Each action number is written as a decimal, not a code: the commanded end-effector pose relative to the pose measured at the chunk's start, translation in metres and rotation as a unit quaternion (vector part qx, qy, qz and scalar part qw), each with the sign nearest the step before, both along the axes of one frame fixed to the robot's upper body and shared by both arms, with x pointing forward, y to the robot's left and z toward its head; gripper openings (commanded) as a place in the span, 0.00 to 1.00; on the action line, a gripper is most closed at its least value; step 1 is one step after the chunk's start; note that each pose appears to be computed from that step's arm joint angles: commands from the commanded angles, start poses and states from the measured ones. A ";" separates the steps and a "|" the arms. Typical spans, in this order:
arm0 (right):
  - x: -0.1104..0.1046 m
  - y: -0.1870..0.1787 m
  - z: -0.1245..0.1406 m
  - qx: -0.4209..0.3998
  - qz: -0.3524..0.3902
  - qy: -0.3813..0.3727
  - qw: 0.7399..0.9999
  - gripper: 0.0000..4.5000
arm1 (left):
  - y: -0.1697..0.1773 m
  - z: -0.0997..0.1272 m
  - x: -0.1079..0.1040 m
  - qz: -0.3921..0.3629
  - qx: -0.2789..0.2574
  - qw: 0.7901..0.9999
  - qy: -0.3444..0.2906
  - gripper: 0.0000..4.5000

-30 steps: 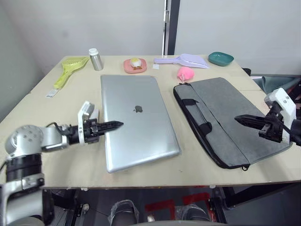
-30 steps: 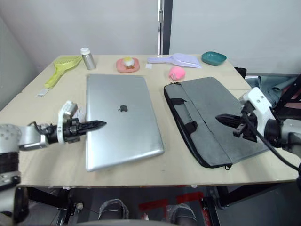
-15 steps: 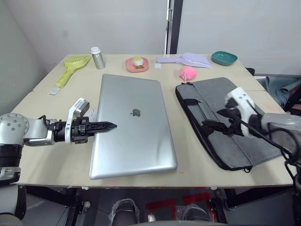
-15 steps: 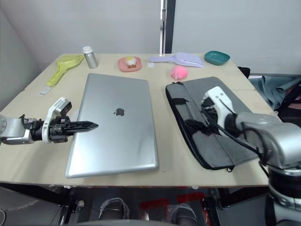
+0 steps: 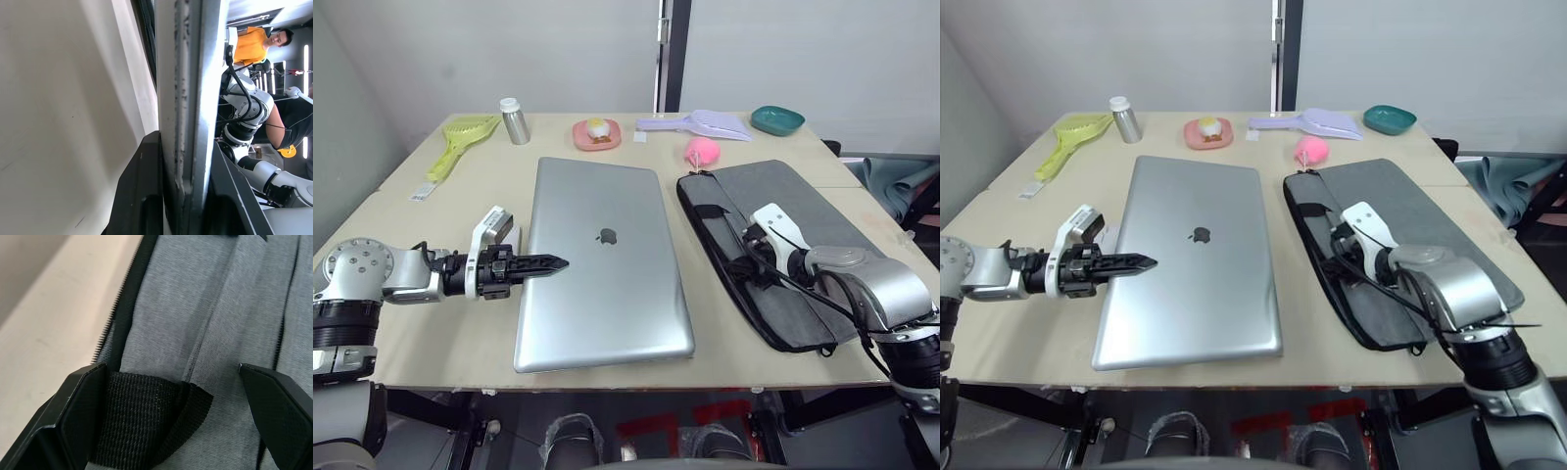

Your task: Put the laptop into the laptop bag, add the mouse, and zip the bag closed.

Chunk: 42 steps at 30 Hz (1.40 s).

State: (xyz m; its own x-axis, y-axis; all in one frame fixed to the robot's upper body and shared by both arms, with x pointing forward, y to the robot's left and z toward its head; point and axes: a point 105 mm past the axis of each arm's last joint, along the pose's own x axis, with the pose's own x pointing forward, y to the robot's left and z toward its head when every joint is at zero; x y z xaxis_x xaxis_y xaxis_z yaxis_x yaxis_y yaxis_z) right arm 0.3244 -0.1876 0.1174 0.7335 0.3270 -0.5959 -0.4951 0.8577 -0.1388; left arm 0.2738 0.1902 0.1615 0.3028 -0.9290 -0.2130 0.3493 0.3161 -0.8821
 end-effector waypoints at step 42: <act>-0.014 0.003 0.092 0.121 -0.012 -0.080 0.989 0.08 | -0.097 0.006 0.041 0.029 -0.197 0.978 0.069 0.07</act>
